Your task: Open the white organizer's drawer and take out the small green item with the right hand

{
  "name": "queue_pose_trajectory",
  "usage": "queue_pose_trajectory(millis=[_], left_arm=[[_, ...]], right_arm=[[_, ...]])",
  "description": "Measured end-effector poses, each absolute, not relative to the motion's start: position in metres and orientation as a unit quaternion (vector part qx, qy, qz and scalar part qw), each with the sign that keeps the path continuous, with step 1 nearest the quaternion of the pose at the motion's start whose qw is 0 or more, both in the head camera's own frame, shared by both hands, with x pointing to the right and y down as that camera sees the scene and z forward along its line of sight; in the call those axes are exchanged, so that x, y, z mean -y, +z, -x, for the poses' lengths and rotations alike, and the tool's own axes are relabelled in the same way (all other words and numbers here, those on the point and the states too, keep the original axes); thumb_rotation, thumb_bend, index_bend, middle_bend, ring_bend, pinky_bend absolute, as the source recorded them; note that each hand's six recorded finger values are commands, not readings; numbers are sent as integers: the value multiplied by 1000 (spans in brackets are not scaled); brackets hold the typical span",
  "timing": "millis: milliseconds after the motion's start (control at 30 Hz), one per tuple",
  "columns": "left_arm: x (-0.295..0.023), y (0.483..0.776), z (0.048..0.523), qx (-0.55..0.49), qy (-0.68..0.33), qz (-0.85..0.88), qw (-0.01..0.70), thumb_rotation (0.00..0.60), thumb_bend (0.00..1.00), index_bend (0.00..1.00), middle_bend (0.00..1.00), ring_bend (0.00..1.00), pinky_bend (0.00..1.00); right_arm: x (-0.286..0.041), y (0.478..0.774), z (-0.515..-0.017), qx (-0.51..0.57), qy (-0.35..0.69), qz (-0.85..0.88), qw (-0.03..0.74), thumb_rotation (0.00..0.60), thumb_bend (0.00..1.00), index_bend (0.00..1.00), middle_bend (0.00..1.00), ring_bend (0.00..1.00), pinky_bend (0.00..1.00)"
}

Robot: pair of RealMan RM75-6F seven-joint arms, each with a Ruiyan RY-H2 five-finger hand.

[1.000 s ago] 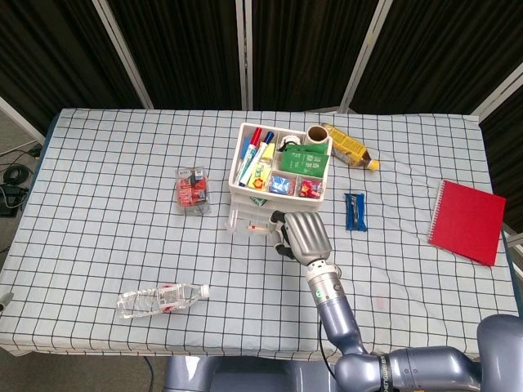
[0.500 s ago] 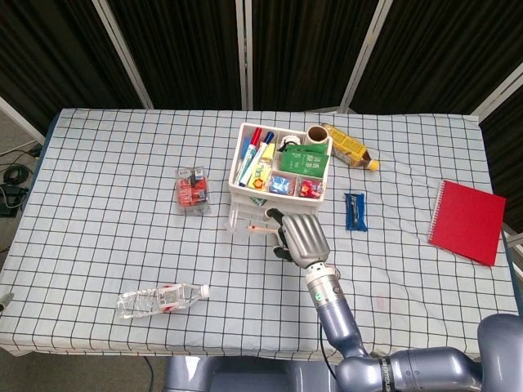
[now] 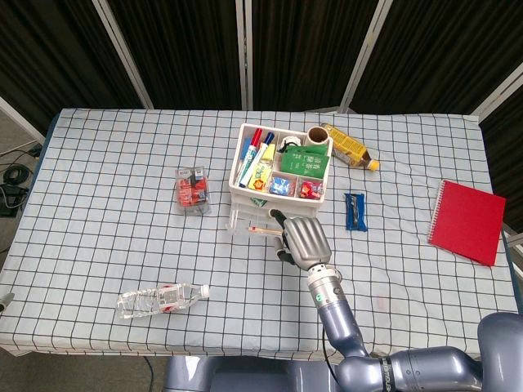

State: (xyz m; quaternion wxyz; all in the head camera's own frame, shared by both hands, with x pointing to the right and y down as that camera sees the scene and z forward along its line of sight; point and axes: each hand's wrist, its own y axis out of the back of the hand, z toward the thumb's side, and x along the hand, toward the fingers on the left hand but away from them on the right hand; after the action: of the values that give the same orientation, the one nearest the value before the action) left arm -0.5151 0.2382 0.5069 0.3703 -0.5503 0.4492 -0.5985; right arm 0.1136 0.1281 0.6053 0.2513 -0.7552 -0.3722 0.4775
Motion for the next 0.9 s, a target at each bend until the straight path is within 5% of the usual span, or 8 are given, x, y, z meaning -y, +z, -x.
queue_pose_trajectory(millis=[700, 900], left_arm=[[-239, 506, 514, -450, -597, 551, 371, 600, 0, 0, 0, 0, 0], [-238, 507, 515, -448, -598, 552, 370, 600, 0, 0, 0, 0, 0]], right_arm=[[-139, 601, -112, 358, 485, 755, 258, 600, 465, 293, 926, 958, 828], [-140, 600, -110, 356, 486, 754, 262, 600, 469, 376, 936, 965, 830]])
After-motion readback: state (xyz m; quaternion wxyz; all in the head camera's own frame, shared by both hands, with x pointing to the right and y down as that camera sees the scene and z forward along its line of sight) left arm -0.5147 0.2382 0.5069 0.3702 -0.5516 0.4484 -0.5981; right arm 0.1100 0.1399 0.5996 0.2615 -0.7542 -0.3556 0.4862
